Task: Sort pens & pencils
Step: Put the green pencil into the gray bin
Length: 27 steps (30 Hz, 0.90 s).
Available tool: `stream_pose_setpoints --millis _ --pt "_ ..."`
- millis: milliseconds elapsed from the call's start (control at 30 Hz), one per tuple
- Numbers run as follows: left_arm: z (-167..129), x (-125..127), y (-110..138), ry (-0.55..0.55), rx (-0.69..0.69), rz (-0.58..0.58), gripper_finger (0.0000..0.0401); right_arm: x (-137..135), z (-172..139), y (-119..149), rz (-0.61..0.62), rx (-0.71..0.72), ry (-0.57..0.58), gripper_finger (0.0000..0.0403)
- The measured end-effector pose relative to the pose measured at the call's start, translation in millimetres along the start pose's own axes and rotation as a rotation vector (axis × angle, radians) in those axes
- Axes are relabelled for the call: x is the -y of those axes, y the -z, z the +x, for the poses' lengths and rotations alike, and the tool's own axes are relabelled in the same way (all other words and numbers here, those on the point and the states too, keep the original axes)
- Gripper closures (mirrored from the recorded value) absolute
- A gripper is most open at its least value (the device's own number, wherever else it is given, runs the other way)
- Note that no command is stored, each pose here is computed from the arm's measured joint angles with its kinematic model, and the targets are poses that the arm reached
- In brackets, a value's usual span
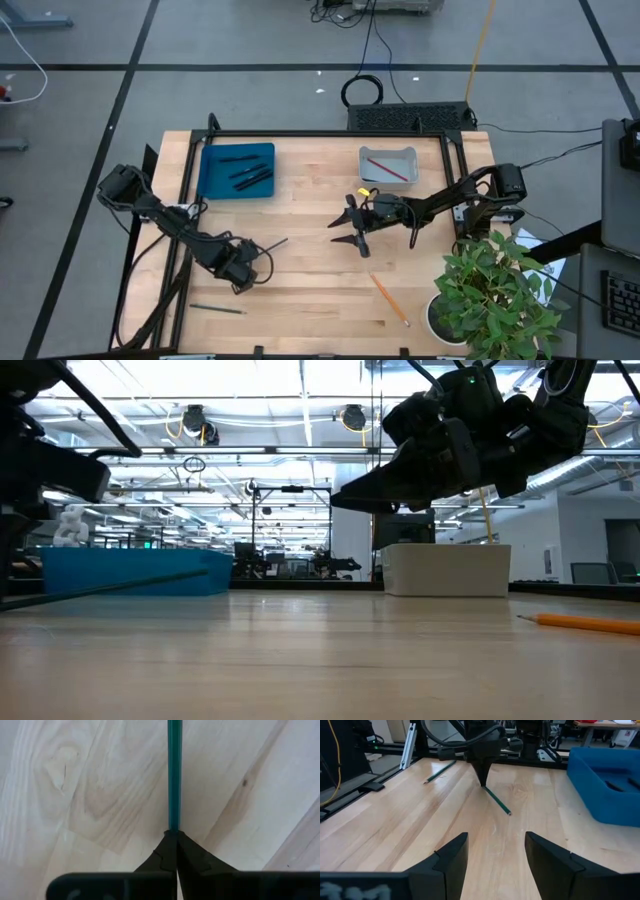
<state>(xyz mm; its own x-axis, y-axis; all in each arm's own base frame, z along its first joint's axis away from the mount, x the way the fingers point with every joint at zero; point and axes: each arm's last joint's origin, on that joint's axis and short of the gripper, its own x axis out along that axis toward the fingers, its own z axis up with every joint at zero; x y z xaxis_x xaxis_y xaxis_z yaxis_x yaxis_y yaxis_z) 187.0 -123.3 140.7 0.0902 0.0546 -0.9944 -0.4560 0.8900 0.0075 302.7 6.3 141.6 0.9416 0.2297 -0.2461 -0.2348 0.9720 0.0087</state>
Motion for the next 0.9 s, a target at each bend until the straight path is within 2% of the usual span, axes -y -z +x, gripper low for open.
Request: stream_pose_setpoints --millis 200,533,633,900 --pt "0.0 0.2 0.1 0.002 0.000 -0.001 0.0401 2.3 14.9 8.5 0.045 -0.021 -0.003 0.0218" --pt "0.0 1.6 -0.5 0.018 0.003 0.008 0.0401 24.5 99.3 20.7 0.012 -0.034 -0.015 0.0218" --pt "0.0 1.6 -0.5 0.018 0.004 0.016 0.0401 29.9 118.1 28.1 -0.009 -0.081 -0.027 0.0218" --pt "0.0 1.6 -0.5 0.018 0.005 0.035 0.0401 35.4 134.6 25.6 -0.028 -0.058 -0.029 0.0218"
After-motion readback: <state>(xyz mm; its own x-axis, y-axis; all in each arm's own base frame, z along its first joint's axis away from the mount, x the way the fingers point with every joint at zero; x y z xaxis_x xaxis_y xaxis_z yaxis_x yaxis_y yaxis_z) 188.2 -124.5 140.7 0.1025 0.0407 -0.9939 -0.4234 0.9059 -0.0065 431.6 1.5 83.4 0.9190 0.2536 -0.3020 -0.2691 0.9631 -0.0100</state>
